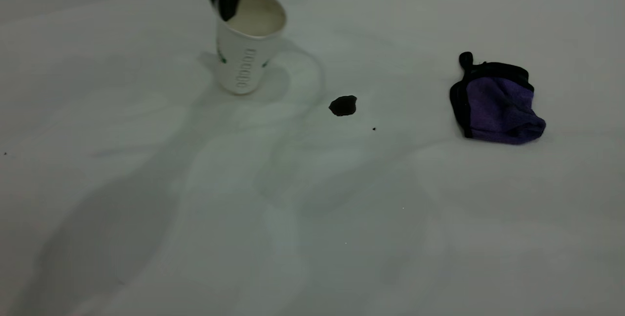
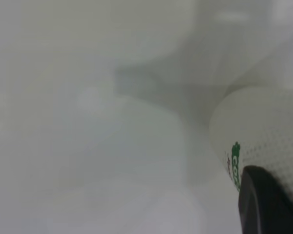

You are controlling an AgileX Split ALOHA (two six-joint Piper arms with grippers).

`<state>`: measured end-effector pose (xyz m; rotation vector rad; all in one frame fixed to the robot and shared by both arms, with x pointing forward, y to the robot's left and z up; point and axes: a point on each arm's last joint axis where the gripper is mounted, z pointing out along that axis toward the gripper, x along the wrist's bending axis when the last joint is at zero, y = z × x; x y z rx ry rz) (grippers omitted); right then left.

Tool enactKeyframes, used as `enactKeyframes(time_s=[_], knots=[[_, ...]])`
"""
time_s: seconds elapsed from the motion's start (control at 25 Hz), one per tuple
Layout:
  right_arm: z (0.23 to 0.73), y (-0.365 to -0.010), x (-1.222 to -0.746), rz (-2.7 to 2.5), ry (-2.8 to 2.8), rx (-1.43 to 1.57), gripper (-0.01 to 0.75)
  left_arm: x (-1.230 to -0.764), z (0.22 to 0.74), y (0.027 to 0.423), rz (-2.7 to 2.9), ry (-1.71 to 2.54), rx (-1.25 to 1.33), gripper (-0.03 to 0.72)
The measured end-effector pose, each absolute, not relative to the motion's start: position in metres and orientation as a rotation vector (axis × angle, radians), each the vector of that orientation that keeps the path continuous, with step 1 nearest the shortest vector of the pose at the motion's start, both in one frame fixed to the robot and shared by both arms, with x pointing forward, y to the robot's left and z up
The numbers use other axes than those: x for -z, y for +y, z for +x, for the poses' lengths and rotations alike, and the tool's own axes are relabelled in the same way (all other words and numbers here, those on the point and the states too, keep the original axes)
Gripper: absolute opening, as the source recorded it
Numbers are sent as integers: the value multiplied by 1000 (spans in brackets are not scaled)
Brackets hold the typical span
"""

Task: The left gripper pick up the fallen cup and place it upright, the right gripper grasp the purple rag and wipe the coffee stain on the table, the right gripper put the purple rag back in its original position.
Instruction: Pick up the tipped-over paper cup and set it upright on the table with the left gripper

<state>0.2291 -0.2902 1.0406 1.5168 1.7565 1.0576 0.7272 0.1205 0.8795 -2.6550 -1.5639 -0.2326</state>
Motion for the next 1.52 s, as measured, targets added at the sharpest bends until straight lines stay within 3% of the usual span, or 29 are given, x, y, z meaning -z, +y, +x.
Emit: enactKeyframes(time_s=[0.2,0.48,1.04,1.2,1.52], knots=[[229,-290,-1041,1517,1757,-1058,446,-878,738,154,-2711,-1628,77,1],[229,-290,-1041,1517,1757,-1058,446,-878,745,182,-2714,-1657,48,1],[229,-290,-1041,1517,1757,-1058,446,-861,744,180,-2794,-1553,-43,22],[229,-290,-1041,1517,1757,-1058,446,-861,744,180,-2793,-1551,-44,105],[229,-290,-1041,1517,1757,-1058,446,-860,744,180,-2792,-1550,-44,435]])
